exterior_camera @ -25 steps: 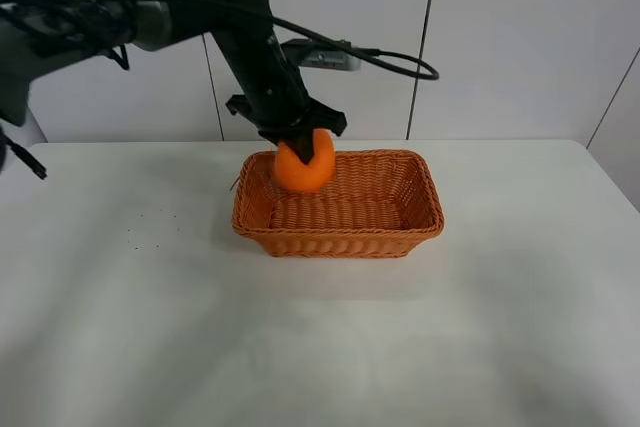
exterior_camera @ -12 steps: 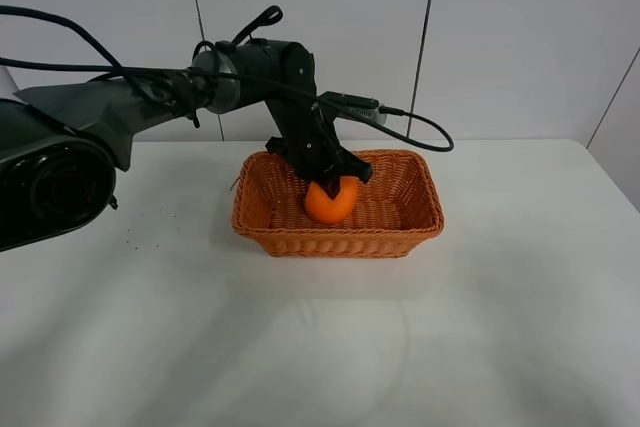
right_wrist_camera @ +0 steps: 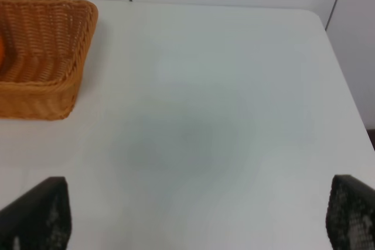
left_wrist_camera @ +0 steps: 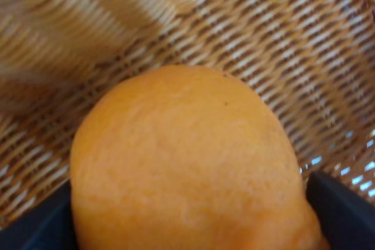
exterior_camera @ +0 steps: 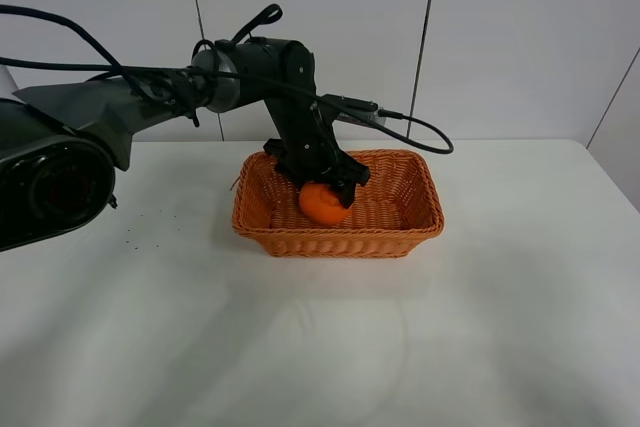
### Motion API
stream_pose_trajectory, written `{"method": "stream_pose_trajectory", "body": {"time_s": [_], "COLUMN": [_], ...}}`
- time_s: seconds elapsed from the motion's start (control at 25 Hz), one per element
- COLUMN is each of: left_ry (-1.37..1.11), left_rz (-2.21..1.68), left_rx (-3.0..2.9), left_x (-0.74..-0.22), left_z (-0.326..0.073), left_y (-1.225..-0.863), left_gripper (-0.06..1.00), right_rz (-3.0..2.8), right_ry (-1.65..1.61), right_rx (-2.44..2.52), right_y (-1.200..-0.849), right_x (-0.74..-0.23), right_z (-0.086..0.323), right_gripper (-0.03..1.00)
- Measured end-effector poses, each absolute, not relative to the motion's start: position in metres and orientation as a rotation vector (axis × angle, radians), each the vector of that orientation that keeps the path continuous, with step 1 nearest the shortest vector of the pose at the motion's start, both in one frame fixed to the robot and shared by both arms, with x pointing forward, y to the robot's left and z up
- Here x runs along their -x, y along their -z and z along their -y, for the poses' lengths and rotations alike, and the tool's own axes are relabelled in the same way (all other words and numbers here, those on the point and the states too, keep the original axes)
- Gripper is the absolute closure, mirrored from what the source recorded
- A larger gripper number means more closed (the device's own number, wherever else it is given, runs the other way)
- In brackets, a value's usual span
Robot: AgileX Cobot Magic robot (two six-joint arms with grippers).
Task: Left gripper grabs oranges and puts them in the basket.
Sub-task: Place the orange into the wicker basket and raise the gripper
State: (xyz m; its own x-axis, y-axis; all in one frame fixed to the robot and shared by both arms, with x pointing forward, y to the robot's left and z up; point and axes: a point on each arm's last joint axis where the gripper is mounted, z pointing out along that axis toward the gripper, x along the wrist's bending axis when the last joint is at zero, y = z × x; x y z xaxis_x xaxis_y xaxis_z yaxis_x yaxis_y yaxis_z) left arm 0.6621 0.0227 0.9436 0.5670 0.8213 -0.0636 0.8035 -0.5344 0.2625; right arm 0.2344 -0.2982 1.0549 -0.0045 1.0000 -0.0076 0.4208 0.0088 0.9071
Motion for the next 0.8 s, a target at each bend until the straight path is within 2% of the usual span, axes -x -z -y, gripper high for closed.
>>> {"method": "stream_pose_trajectory", "body": {"time_s": [0.12, 0.56, 0.8], "left_ry": [-0.078, -0.201, -0.213], "left_rz": [-1.346, -1.262, -1.248], "left_rx": [-2.569, -2.490, -2.494], "left_x": [-0.661, -0.656, -0.655], "left_z": [-0.023, -0.031, -0.032], "left_y": [-0.956, -1.046, -1.049], "left_gripper": [0.10, 0.10, 0.10], "right_rz": [-1.528, -1.528, -1.528], "right_ry": [-0.967, -0.967, -0.967], "right_rx": [-1.513, -1.513, -1.513], "right_y": [-1.055, -1.055, -1.055], "right_x": [-0.234, -0.234, -0.234], "right_z": [0.298, 0.298, 0.298], "right_gripper": [0.27, 0.27, 0.27]}}
